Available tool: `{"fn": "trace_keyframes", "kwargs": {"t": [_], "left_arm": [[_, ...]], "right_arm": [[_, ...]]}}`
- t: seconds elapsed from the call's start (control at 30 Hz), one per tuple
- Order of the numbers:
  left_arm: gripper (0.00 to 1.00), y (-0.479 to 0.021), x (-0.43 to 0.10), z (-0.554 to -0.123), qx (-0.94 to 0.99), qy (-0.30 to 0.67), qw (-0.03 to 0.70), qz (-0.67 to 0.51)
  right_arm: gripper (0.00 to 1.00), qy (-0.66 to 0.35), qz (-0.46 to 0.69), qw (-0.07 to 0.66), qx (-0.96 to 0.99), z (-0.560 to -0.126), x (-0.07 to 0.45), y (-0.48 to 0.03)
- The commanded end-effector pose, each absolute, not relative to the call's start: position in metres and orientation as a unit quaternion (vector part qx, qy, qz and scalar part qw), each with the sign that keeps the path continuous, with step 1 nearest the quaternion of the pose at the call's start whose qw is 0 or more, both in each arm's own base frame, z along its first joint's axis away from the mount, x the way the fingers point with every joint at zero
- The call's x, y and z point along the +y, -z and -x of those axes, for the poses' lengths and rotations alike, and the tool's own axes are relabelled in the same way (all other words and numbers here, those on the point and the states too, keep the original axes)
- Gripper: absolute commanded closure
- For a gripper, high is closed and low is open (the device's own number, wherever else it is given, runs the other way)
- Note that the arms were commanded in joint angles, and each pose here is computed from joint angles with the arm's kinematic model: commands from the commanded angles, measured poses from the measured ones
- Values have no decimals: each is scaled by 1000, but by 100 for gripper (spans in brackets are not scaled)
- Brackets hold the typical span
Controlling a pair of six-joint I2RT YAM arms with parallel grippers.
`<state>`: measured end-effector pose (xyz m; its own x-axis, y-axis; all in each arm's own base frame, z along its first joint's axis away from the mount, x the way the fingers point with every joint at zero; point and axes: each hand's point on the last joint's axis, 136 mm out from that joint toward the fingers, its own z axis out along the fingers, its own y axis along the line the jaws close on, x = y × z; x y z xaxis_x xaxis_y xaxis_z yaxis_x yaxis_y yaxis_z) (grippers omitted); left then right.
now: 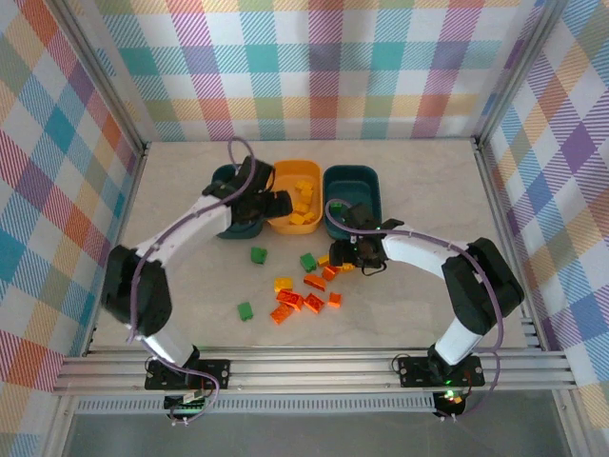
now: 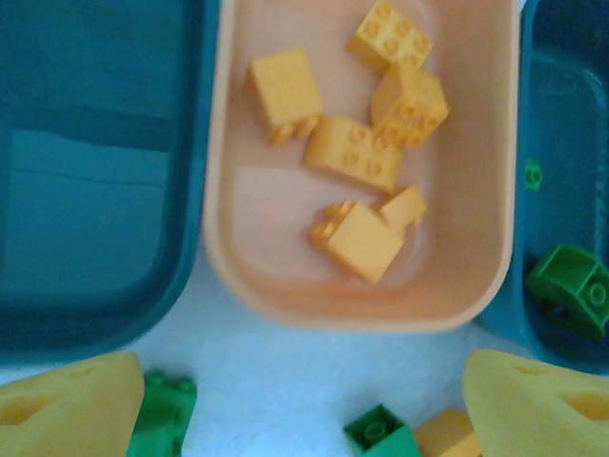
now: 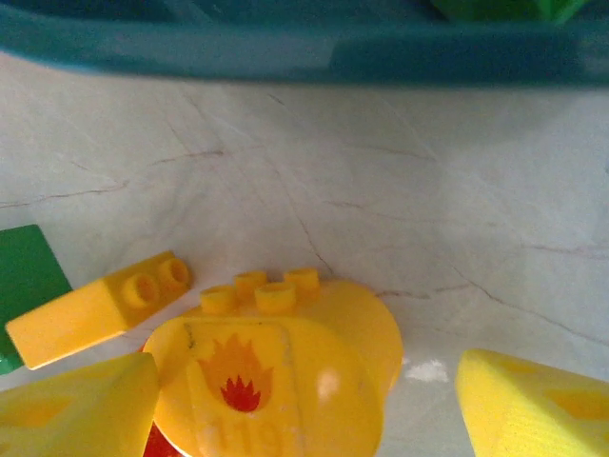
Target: Sort the legos into containers by color
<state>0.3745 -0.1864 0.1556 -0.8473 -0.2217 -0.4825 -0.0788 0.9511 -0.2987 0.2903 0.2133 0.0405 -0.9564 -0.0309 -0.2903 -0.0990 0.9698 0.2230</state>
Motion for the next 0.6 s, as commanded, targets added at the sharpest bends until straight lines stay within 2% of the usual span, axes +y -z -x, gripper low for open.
{"fn": "trace_keyframes", "kwargs": {"t": [0.0, 0.23, 0.57], "left_arm": [[14, -133, -179, -343, 949, 154, 250, 115], [13, -130, -152, -292, 947, 142, 258, 130], [12, -121, -145, -284, 949, 132, 256, 127]], "right_arm": [[19, -114, 69, 130, 983, -291, 217, -32], [26, -105, 71, 138, 982, -300, 218, -28], [39, -121, 63, 139, 981, -298, 221, -27]]}}
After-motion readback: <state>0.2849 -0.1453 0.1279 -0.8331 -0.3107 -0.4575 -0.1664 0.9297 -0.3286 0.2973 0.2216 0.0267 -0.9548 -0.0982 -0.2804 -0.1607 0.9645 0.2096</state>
